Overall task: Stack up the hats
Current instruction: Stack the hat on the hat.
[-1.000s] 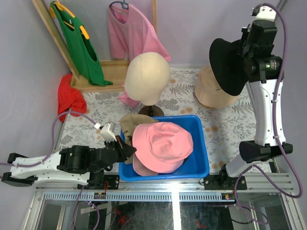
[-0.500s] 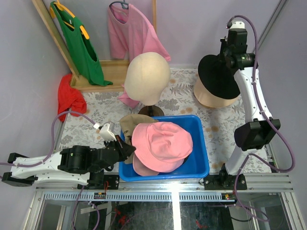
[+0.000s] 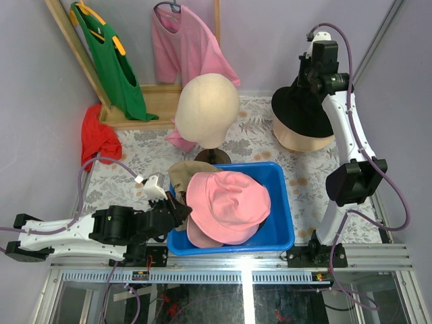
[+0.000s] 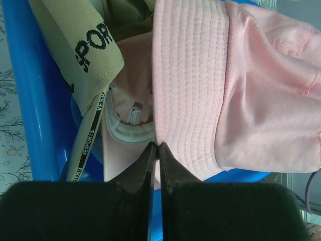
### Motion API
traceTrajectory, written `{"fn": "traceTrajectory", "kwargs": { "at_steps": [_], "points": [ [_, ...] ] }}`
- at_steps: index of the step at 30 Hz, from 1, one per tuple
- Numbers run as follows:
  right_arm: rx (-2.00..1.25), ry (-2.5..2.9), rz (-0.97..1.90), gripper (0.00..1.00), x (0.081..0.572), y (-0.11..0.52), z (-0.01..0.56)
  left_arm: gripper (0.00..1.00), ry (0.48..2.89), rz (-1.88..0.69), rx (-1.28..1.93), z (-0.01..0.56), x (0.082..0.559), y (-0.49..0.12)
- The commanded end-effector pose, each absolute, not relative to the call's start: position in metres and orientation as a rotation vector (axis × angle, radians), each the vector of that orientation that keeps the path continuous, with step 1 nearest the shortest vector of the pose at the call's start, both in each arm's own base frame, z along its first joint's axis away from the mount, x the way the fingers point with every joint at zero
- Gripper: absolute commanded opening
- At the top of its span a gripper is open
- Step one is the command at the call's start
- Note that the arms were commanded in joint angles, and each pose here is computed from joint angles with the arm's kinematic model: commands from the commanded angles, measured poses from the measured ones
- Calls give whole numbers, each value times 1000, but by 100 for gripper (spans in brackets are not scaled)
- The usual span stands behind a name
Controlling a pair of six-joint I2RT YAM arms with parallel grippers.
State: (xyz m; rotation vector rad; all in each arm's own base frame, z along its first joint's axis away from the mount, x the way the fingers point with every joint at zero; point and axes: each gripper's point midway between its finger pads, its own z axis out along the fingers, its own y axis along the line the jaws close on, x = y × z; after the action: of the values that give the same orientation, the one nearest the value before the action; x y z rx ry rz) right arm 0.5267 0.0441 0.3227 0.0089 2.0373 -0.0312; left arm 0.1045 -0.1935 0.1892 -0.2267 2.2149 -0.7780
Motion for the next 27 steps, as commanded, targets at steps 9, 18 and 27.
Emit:
{"fn": "traceTrajectory", "kwargs": {
  "at_steps": [9, 18, 27],
  "points": [
    [-93, 1948, 52, 0, 508, 94, 357, 0, 2157, -803, -270, 192, 112, -201],
    [-88, 2062, 32, 6, 485, 89, 313, 0, 2163, -832, -231, 194, 109, -207],
    [-75, 2101, 18, 58, 467, 82, 302, 0, 2164, -855, -192, 195, 106, -215]
  ]
}}
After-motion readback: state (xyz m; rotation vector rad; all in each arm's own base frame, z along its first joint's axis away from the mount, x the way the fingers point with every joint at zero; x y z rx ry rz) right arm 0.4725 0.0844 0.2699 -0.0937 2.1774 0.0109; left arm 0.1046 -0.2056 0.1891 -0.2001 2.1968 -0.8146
